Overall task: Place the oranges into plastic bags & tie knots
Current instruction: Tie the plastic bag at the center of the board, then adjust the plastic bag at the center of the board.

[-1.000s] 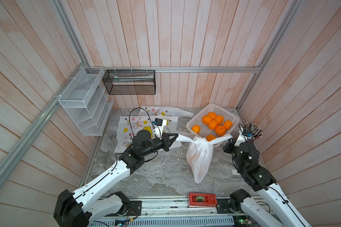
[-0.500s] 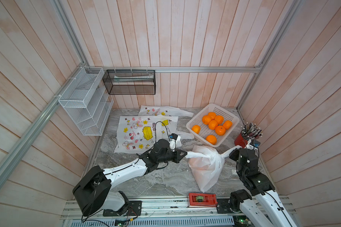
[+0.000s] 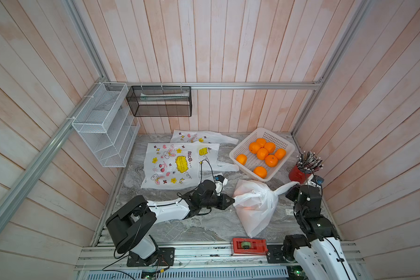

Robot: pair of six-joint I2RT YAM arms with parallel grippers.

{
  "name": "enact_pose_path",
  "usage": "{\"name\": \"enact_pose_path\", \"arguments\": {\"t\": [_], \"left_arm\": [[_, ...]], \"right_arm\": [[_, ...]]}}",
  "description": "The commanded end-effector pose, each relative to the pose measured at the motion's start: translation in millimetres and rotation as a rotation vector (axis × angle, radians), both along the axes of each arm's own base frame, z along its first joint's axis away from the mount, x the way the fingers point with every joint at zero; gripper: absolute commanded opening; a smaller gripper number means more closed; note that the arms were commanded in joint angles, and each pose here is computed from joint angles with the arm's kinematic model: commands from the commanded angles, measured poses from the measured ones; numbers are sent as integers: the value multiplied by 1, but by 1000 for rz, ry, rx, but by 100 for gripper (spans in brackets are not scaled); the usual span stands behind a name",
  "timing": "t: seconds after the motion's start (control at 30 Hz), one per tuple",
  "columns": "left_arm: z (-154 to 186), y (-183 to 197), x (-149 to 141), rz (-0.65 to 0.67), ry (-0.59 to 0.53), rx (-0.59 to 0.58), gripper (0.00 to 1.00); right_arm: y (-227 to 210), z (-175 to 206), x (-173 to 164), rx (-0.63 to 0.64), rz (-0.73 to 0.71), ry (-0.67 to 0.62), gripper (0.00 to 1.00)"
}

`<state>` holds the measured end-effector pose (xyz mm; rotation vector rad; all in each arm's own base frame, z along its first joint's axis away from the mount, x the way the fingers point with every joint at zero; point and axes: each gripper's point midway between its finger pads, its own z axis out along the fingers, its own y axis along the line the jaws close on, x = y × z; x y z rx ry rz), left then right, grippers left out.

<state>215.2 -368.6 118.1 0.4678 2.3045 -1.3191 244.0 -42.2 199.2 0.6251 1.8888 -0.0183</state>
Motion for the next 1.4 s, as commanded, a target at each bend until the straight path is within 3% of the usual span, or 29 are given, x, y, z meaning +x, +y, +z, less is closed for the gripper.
{"name": "enact_pose_path", "arguments": {"t": [0.0, 0.17, 0.27, 0.4, 0.6, 0.83, 1.2, 1.37], "left_arm": [[26, 17, 22, 84, -58, -19, 36], [78, 81, 64, 278, -164, -34, 57], [108, 122, 89, 388, -220, -28, 66], [116, 165, 120, 485, -208, 42, 67], [69, 183, 157, 485, -126, 259, 66], [4, 192, 189, 483, -63, 470, 66], [-49, 180, 225, 438, 3, 550, 66], [-61, 180, 239, 449, 2, 577, 60]], "right_arm": [[-2, 46, -3, -61, 24, -71, 63], [-15, 100, -16, -137, -33, -121, 96], [-17, 125, -19, -154, -42, -152, 98], [6, 151, -3, -110, 85, -224, 98], [55, 143, 45, -4, 336, -181, 98], [76, 110, 73, 67, 421, -153, 98], [70, 88, 73, 43, 398, -112, 98], [68, 82, 72, 31, 389, -98, 98]]}}
